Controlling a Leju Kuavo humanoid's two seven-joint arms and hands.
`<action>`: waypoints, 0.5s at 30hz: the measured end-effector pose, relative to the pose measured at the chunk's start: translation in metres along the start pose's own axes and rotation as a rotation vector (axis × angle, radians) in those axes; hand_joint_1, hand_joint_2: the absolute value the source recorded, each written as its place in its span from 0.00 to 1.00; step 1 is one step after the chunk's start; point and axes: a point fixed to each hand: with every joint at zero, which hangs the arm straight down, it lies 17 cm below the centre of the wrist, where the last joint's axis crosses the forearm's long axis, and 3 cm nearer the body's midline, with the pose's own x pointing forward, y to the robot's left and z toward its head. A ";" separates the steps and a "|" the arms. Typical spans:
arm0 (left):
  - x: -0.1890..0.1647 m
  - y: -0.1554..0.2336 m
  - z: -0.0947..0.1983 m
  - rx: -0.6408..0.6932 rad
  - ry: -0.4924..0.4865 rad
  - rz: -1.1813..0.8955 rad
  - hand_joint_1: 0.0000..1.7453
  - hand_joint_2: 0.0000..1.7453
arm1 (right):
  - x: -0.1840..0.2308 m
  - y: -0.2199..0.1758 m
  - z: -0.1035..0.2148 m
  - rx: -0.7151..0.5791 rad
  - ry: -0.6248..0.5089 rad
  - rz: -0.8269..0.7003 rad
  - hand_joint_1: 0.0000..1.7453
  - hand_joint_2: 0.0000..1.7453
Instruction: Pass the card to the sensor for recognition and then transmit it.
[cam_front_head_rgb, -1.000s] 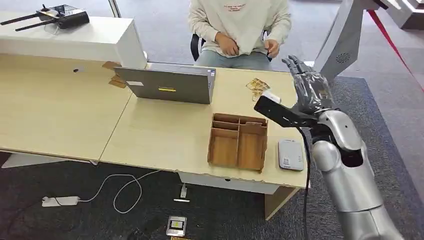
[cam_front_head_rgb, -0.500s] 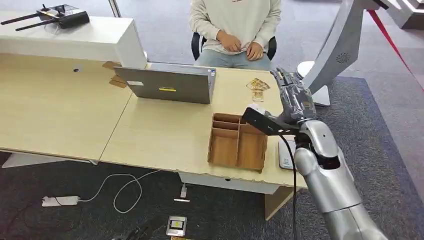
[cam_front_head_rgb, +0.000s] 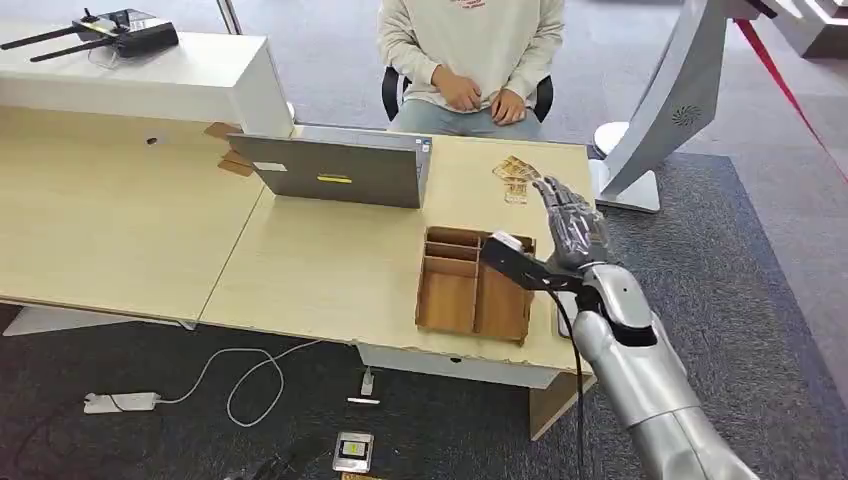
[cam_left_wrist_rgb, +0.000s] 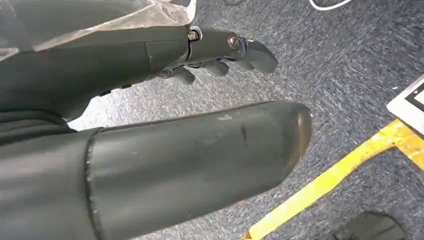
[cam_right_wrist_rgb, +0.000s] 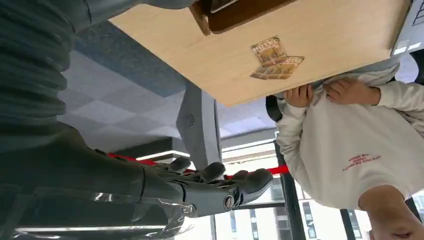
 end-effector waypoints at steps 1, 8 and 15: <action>0.000 0.000 0.000 -0.003 0.000 -0.002 0.00 0.00 | -0.003 0.005 0.000 0.008 0.008 -0.001 0.00 1.00; 0.004 0.000 0.001 -0.002 -0.004 -0.015 0.00 0.00 | -0.024 0.025 0.003 0.021 0.054 -0.005 0.00 1.00; 0.007 0.000 0.001 -0.007 -0.008 -0.020 0.00 0.00 | -0.041 0.044 0.007 0.062 0.089 0.000 0.00 1.00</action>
